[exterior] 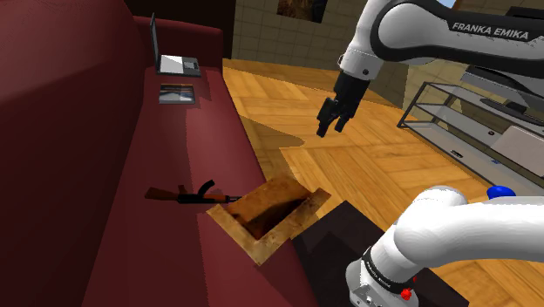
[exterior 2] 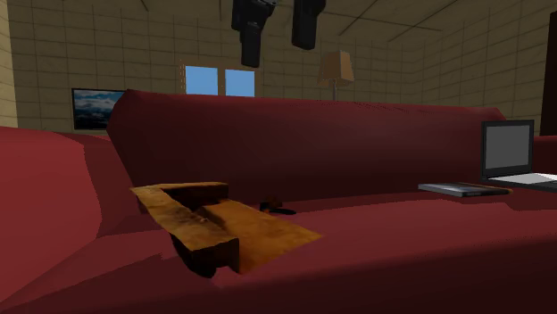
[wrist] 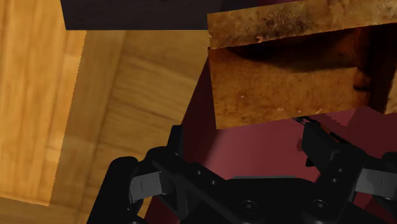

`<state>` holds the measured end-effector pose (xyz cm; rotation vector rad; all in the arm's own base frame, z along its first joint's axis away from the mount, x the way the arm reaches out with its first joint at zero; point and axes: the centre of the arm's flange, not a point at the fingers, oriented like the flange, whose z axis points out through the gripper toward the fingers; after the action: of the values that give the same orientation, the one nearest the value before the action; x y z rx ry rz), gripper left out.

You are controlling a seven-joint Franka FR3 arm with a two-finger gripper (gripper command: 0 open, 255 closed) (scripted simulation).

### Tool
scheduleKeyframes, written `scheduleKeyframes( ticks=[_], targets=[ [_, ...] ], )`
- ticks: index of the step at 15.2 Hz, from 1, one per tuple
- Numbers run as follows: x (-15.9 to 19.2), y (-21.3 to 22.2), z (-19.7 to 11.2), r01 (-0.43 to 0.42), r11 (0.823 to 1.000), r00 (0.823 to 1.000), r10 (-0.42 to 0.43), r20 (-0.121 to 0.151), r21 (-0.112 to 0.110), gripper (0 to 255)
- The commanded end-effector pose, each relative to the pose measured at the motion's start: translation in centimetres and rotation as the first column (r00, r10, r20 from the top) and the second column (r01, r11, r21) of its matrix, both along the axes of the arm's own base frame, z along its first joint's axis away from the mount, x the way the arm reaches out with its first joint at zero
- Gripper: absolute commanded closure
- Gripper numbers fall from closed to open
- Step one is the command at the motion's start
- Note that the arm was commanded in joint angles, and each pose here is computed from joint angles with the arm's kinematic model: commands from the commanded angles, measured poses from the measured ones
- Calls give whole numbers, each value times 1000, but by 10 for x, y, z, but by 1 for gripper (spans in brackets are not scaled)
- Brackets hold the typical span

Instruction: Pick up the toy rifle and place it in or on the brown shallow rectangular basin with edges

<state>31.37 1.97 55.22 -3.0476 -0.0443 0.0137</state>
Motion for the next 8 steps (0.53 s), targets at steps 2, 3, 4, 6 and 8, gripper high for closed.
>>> scheduleKeyframes(
  ticks=[2, 3, 4, 6, 8],
  targets=[
    [1, 12, -6, 29, 1000, 1000, -29, -1, -4, 0],
    [3, 24, -13, 59, 998, 998, -59, -1, -9, 0],
    [5, 36, -19, 88, 996, 996, -88, -1, -13, 0],
    [10, 59, -32, 147, 989, 989, -147, -1, -23, 0],
    [17, 82, -46, 205, 978, 979, -205, -1, -32, 0]
  ],
)
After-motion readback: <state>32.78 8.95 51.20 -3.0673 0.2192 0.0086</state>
